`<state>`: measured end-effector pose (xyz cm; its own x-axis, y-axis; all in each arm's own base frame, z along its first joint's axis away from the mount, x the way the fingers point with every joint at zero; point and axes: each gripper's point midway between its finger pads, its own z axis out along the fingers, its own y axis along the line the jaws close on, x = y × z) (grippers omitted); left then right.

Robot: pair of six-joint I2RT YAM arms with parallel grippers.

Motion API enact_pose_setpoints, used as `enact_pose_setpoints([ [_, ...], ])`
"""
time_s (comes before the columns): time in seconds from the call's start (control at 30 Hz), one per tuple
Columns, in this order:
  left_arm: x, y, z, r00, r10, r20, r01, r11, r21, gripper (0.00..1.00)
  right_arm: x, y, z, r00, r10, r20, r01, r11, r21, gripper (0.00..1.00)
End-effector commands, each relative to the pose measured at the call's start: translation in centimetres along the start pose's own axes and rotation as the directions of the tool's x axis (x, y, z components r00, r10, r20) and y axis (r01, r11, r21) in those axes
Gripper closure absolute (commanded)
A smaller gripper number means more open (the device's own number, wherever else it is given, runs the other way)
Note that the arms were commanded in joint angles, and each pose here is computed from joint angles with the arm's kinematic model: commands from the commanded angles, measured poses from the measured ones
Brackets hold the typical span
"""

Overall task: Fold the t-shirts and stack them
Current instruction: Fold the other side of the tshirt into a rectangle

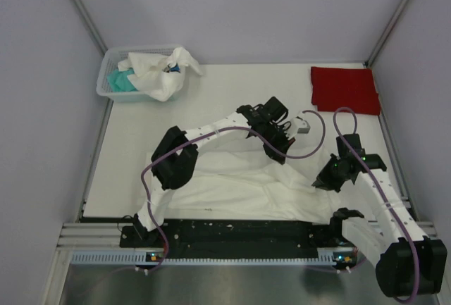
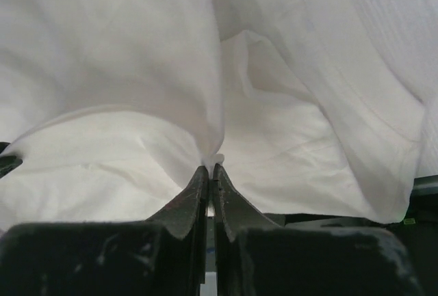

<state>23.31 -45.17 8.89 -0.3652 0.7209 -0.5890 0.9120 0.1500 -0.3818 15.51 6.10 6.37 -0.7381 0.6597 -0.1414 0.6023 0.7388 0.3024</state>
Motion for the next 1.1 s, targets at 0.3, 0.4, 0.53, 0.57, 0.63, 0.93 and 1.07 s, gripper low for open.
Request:
enact_pose_setpoints([
  [0.3,2.5,-6.2,-4.9,0.999,0.027,0.033,-0.031,0.993,0.116,1.00,6.7,0.8,-3.9,0.937,-0.255,-0.240,0.234,0.966,-0.111,1.00],
  [0.4,2.8,-5.7,-4.4,0.999,0.027,0.029,-0.030,0.994,0.106,1.00,6.0,0.9,-3.5,0.936,-0.280,-0.212,0.264,0.959,-0.100,1.00],
  [0.53,2.9,-3.9,-3.2,1.000,-0.014,0.020,0.013,0.999,0.046,1.00,1.4,2.4,-2.7,0.939,-0.341,-0.053,0.340,0.940,-0.024,1.00],
  [0.57,2.8,-3.2,-3.0,0.999,-0.033,0.028,0.032,0.999,0.023,1.00,0.0,2.9,-2.4,0.940,-0.340,-0.016,0.341,0.940,0.007,1.00],
  [0.63,2.5,-1.9,-2.9,0.995,-0.080,0.054,0.082,0.996,-0.029,1.00,-1.7,4.5,-1.8,0.940,-0.341,0.028,0.341,0.940,0.005,1.00],
  [0.93,2.3,1.6,-2.7,0.975,-0.159,0.155,0.188,0.962,-0.196,1.00,-9.7,3.9,2.1,0.885,-0.412,0.216,0.341,0.891,0.300,1.00],
  [1.07,2.4,4.0,-2.8,0.970,-0.165,0.177,0.213,0.931,-0.297,1.00,-10.9,4.8,3.2,0.870,-0.419,0.262,0.347,0.895,0.279,1.00],
])
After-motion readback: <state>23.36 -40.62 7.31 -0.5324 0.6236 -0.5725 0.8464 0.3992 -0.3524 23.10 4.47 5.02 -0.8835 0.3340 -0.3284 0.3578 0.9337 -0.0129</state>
